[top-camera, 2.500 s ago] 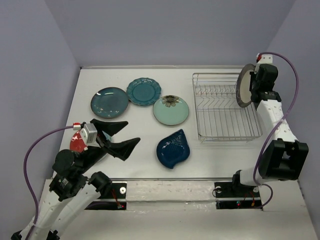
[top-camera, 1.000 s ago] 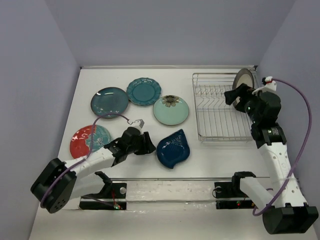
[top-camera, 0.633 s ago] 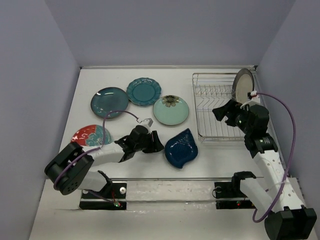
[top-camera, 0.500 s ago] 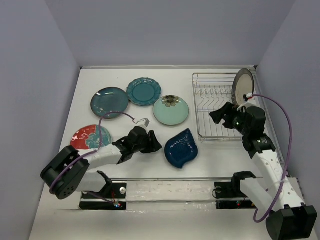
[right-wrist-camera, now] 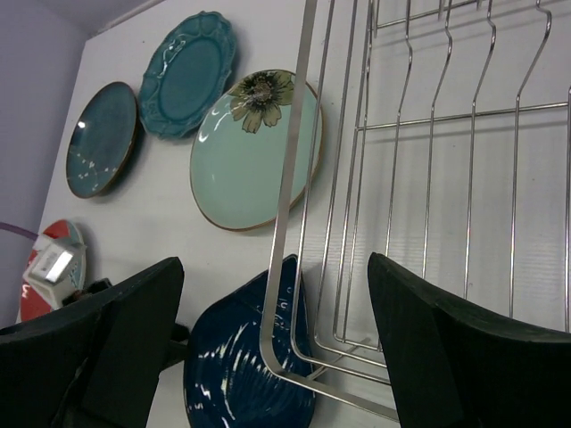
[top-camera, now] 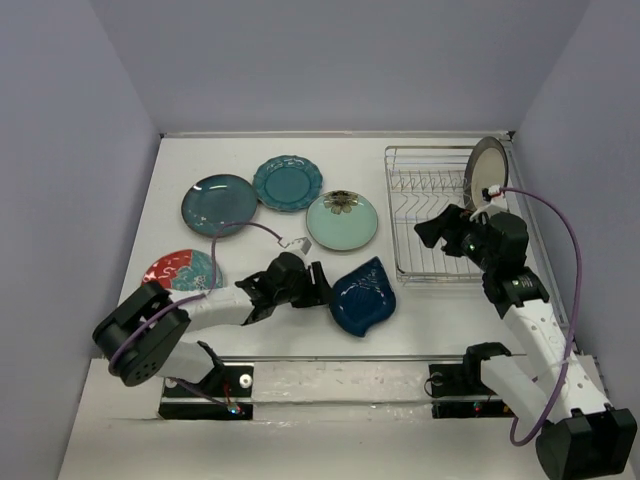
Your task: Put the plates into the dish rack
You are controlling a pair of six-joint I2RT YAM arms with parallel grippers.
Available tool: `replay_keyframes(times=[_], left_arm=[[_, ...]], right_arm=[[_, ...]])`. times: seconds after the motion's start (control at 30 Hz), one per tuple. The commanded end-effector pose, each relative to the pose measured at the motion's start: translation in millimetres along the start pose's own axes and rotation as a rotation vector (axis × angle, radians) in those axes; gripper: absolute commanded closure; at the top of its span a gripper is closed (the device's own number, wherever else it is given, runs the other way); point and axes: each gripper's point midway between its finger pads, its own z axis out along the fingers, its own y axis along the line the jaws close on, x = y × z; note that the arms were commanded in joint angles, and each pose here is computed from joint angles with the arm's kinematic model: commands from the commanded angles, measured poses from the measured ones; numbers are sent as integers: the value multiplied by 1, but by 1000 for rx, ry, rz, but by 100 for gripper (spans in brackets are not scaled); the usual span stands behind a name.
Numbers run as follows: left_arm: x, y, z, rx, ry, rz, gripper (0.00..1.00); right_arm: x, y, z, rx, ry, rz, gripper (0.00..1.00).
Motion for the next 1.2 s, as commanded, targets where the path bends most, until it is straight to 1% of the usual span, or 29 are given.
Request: replay_keyframes(times=[0.0, 0.07, 0.13, 0.17, 0.23, 0.27, 0.33, 0.47, 0.5, 0.57, 0.6, 0.73, 0.77, 0.8, 0.83, 0.87, 0.9, 0.93, 0.97, 1.0, 1.07, 1.17], left_arm=[[5, -26, 19, 61, 43, 79, 35], [3, -38, 26, 88, 47, 91, 36], [8, -37, 35, 75, 61, 101, 41], [8, -36, 39, 65, 61, 107, 56], [4, -30, 41, 31, 38, 108, 76], [5, -23, 40, 4, 37, 109, 94], [-5, -18, 34, -26, -8, 113, 94], [-31, -13, 9, -67, -112, 117, 94], [-42, -15, -6, -73, -155, 119, 94], [-56, -18, -22, -74, -202, 123, 94], [-69, -21, -38, -69, -246, 113, 94], [-104, -23, -78, -50, -348, 75, 94], [-118, -22, -94, -48, -398, 60, 94], [-121, -28, -101, -30, -415, 62, 94], [-130, -24, -110, -35, -437, 46, 94], [-135, -26, -117, -20, -455, 39, 94], [-143, -36, -129, 29, -486, 30, 94], [-146, -42, -134, 55, -497, 28, 94], [-151, -48, -139, 76, -510, 26, 94], [-150, -62, -142, 138, -496, 35, 94], [-150, -73, -143, 186, -486, 42, 94], [-149, -89, -144, 274, -478, 53, 94]], right_arm=[[-7, 16, 1, -62, -28, -16, 11], [-4, 14, 3, -59, -20, -14, 11], [1, 14, 4, -61, -6, -14, 11], [5, 12, 5, -55, 3, -12, 11], [8, 14, 5, -62, 10, -14, 13], [9, 13, 5, -60, 12, -13, 14], [10, 13, 3, -64, 13, -13, 16], [14, 26, 0, -112, 36, -16, 16], [16, 32, -1, -132, 45, -18, 16], [19, 41, -1, -160, 59, -21, 15], [23, 47, -1, -178, 76, -26, 14], [29, 69, 0, -246, 102, -46, 11], [30, 79, -1, -288, 112, -50, 11], [33, 85, -2, -316, 125, -53, 11], [42, 95, -3, -353, 153, -60, 10], [43, 105, -4, -389, 155, -69, 10], [46, 112, -4, -413, 165, -72, 9], [49, 119, -5, -433, 175, -79, 9], [60, 130, -6, -463, 212, -84, 8], [58, 140, -6, -496, 202, -92, 8], [67, 154, -3, -526, 226, -97, 7], [72, 160, 6, -533, 232, -77, 7]])
